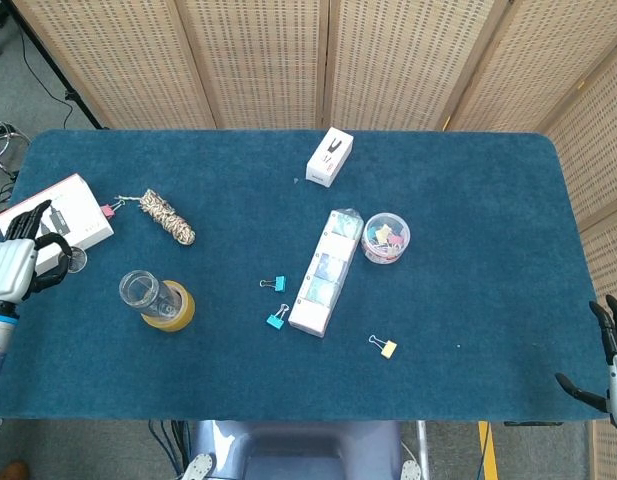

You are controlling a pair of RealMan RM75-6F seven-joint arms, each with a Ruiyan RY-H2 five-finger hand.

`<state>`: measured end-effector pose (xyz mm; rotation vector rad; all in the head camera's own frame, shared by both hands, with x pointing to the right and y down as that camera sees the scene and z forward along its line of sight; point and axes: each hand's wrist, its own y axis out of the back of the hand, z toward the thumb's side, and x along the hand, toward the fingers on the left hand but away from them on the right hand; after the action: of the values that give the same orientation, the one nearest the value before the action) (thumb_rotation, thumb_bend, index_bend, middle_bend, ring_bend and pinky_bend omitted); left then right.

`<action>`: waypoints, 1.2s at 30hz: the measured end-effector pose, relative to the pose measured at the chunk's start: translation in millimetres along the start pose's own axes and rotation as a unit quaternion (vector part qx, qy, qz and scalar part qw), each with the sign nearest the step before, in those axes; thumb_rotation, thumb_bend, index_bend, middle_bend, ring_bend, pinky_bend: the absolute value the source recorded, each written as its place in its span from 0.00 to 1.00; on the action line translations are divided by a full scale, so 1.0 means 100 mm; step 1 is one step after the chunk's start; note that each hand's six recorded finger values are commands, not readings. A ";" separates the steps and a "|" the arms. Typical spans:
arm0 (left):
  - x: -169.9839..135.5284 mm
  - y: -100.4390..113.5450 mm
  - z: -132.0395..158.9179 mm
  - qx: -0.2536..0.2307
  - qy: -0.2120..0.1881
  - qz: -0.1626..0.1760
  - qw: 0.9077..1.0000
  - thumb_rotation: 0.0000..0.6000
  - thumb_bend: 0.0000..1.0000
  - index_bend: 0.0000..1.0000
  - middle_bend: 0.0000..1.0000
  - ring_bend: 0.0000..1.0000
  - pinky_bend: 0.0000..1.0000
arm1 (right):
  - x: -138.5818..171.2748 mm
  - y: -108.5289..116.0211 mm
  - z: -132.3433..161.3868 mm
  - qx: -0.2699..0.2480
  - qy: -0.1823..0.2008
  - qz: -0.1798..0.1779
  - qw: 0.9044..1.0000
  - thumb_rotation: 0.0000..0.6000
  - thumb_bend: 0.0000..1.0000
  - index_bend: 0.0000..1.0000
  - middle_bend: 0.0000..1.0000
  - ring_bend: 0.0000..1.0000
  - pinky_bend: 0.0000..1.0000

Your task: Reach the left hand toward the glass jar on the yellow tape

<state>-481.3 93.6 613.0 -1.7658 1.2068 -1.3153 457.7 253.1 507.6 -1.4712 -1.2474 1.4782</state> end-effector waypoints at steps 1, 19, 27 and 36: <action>0.00 0.07 0.10 -0.004 -0.013 0.003 1.000 1.00 0.54 0.66 0.00 0.00 0.00 | 0.00 0.00 0.00 0.000 0.000 0.000 1.000 1.00 0.00 0.00 0.00 0.00 0.00; -0.13 0.19 1.28 -0.038 -0.164 -0.032 0.985 1.00 0.54 0.66 0.00 0.00 0.00 | 0.00 0.04 -0.04 -0.004 -0.006 -0.005 1.000 1.00 0.00 0.00 0.00 0.00 0.00; -0.25 0.09 1.14 -0.054 -0.158 -0.039 0.985 1.00 0.54 0.66 0.00 0.00 0.00 | 0.00 0.04 -0.04 -0.004 -0.005 -0.005 1.000 1.00 0.00 0.00 0.00 0.00 0.00; -0.30 -0.02 1.03 -0.064 -0.155 -0.046 0.985 1.00 0.53 0.66 0.00 0.00 0.00 | 0.00 0.01 -0.01 -0.003 -0.001 -0.001 1.000 1.00 0.00 0.00 0.00 0.00 0.00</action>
<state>-385.2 117.6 571.1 -2.0493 1.0640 -0.9827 458.7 252.6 506.5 -1.4730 -1.2554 1.4766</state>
